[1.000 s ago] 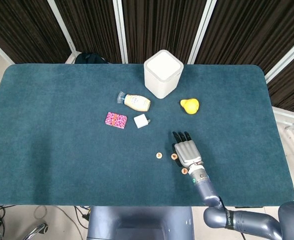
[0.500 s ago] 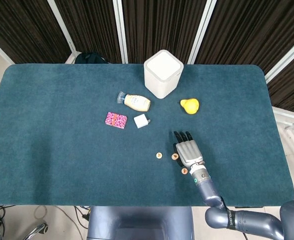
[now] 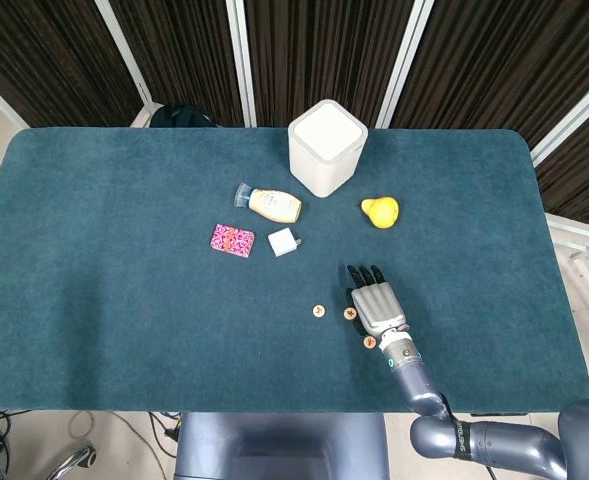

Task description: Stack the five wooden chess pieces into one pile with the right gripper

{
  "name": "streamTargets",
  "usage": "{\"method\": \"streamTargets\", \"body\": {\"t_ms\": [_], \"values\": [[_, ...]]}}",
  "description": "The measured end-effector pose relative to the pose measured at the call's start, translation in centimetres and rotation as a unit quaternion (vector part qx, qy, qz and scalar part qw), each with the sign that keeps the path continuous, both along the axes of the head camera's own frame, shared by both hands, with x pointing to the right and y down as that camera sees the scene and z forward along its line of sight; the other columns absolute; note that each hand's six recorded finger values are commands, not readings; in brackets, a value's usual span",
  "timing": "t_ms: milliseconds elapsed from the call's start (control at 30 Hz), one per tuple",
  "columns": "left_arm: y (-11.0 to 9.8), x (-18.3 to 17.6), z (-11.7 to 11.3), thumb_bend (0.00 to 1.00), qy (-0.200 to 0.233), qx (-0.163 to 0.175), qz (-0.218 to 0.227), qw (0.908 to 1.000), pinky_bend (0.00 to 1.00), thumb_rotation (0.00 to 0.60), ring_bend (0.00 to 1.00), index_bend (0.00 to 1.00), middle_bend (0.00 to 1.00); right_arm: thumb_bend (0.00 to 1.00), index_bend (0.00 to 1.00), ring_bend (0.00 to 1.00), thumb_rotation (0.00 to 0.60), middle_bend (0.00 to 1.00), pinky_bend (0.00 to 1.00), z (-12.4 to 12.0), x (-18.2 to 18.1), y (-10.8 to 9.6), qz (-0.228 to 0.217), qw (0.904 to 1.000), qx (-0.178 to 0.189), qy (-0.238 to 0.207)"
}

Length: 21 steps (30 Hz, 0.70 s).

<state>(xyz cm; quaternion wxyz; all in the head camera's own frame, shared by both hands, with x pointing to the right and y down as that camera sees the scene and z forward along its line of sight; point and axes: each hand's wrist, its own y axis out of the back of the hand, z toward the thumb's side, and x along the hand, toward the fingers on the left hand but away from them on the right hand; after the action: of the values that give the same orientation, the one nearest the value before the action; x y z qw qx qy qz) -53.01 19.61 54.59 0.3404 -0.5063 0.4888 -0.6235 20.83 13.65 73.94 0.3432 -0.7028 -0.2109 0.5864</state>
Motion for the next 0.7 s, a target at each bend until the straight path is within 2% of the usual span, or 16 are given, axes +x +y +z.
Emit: {"method": "streamTargets", "body": {"t_ms": [400, 700], "values": [[0.0, -0.1, 0.1, 0.15, 0.001, -0.001, -0.002, 1.0000, 0.09, 0.600, 0.00, 0.05, 0.00, 0.39, 0.42, 0.00, 0.600, 0.00, 0.00, -0.3, -0.3, 0.2, 0.001, 1.0000, -0.002, -0.004], [0.0, 0.0, 0.1, 0.15, 0.004, -0.002, -0.003, 1.0000, 0.09, 0.600, 0.00, 0.05, 0.00, 0.39, 0.39, 0.00, 0.600, 0.00, 0.00, -1.4, -1.2, 0.2, -0.006, 0.9999, 0.002, -0.011]]}}
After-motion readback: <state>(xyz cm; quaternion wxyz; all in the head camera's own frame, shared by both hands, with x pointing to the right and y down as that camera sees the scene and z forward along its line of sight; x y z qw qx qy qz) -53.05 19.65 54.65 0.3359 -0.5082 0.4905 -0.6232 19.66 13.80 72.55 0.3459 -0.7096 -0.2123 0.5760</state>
